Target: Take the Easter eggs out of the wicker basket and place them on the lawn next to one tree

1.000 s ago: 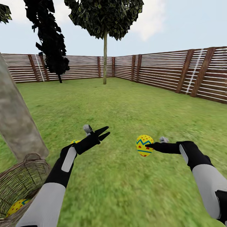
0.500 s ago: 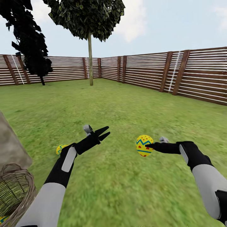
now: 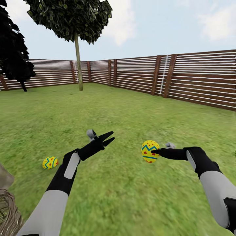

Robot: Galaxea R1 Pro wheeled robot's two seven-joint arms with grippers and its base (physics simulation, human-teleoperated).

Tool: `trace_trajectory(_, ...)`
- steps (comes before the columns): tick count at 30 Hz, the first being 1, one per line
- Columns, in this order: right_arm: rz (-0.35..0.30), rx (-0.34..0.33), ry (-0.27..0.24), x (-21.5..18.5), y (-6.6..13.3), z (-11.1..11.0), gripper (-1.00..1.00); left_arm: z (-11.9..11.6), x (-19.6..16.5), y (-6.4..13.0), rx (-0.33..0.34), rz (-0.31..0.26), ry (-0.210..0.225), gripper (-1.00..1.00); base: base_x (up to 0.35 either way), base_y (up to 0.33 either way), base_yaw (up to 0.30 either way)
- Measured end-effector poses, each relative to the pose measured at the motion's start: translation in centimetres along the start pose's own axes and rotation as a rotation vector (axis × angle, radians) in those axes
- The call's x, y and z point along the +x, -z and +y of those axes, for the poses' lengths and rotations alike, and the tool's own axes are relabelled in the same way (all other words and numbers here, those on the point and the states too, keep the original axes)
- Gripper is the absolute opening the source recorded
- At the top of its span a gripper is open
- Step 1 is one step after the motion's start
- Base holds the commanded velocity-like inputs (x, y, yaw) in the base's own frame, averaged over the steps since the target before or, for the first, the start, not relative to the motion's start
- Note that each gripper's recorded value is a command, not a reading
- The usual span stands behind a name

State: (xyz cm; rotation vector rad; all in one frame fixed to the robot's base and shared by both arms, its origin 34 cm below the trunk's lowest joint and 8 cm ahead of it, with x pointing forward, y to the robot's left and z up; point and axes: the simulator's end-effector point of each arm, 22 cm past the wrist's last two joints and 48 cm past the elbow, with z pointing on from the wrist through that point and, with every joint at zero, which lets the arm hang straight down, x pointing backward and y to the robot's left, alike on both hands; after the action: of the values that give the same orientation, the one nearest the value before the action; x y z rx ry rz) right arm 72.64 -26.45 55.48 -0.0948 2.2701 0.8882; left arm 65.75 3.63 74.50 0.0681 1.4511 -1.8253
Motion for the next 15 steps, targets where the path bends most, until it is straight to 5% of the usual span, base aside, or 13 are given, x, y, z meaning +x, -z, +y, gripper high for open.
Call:
trace_trajectory(10, 0.011, 0.000, -0.007, 0.52, -0.23, -0.10, -1.00, 0.76, 0.32, 0.57, -0.011, -0.026, -0.009, 1.00, -0.003, -0.001, -0.005)
trace_trajectory(15, 0.011, 0.001, -0.007, 0.53, -0.25, -0.13, -1.00, 0.66, 0.44, 0.30, -0.009, -0.027, -0.034, 1.00, -0.211, -0.140, 0.000)
